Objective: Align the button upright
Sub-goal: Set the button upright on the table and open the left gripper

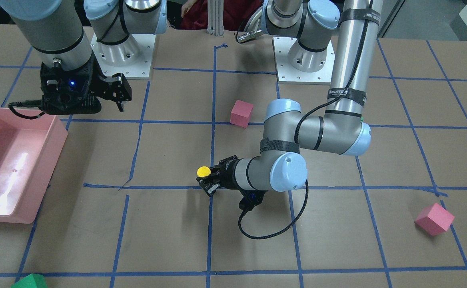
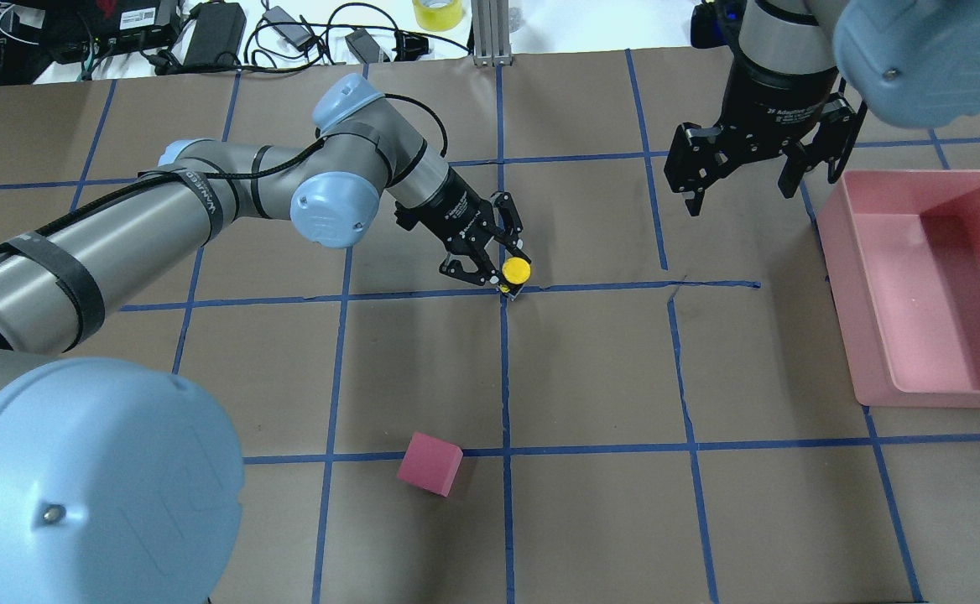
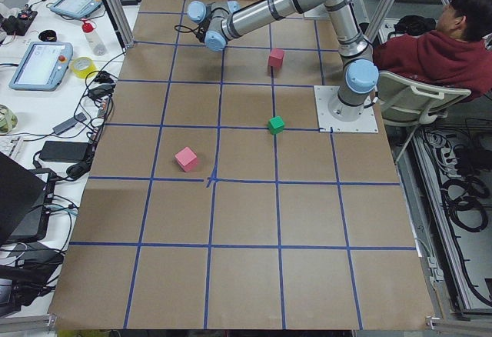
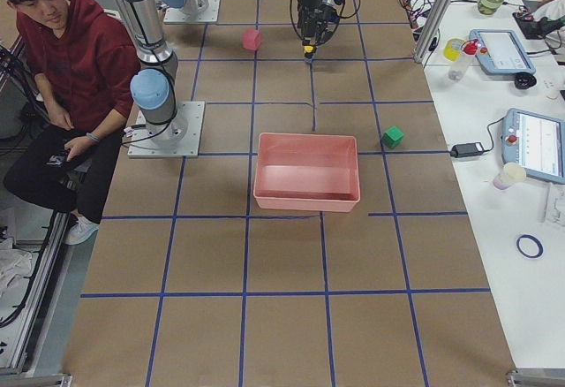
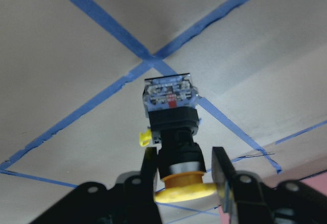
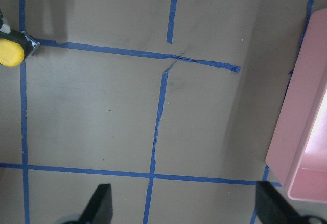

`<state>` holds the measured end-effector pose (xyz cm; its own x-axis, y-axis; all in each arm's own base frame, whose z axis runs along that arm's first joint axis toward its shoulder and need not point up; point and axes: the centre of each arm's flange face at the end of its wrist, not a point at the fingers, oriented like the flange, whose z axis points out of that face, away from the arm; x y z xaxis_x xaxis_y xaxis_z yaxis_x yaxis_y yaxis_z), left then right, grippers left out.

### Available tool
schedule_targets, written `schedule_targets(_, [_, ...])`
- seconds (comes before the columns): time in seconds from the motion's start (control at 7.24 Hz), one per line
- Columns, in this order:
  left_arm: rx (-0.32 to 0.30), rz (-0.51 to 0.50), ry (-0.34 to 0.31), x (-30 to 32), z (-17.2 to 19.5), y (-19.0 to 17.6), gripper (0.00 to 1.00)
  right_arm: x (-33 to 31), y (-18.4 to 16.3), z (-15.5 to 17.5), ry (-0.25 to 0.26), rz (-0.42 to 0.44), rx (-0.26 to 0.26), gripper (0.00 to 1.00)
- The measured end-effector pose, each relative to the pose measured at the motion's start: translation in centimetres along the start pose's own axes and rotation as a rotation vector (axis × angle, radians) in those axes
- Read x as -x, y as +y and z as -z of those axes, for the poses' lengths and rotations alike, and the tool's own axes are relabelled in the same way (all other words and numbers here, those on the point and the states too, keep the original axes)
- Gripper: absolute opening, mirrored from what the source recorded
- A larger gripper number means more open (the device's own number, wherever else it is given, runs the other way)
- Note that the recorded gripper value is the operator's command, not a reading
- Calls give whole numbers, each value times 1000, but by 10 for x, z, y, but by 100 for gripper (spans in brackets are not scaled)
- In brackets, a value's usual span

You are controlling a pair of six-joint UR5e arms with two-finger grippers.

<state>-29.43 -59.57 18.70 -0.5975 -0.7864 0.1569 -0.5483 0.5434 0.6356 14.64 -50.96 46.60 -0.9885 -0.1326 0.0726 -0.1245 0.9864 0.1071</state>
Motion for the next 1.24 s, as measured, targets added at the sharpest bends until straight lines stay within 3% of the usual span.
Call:
schedule_targets(0.41, [-20,-51,27,-2,10,-12,100,0,1,0,2,1,4,100])
schedule_targets(0.69, [-71,-100,70,-7,32,-9,100,0,0,1,3,2,-2,100])
schedule_targets(0.83, [-125,-155,86,-10,52,0,100,0,0,1,2,2,-4,100])
schedule_targets(1.24, [-294,-371,40,7,119,28,100,-1,1,1,5,1,2,100])
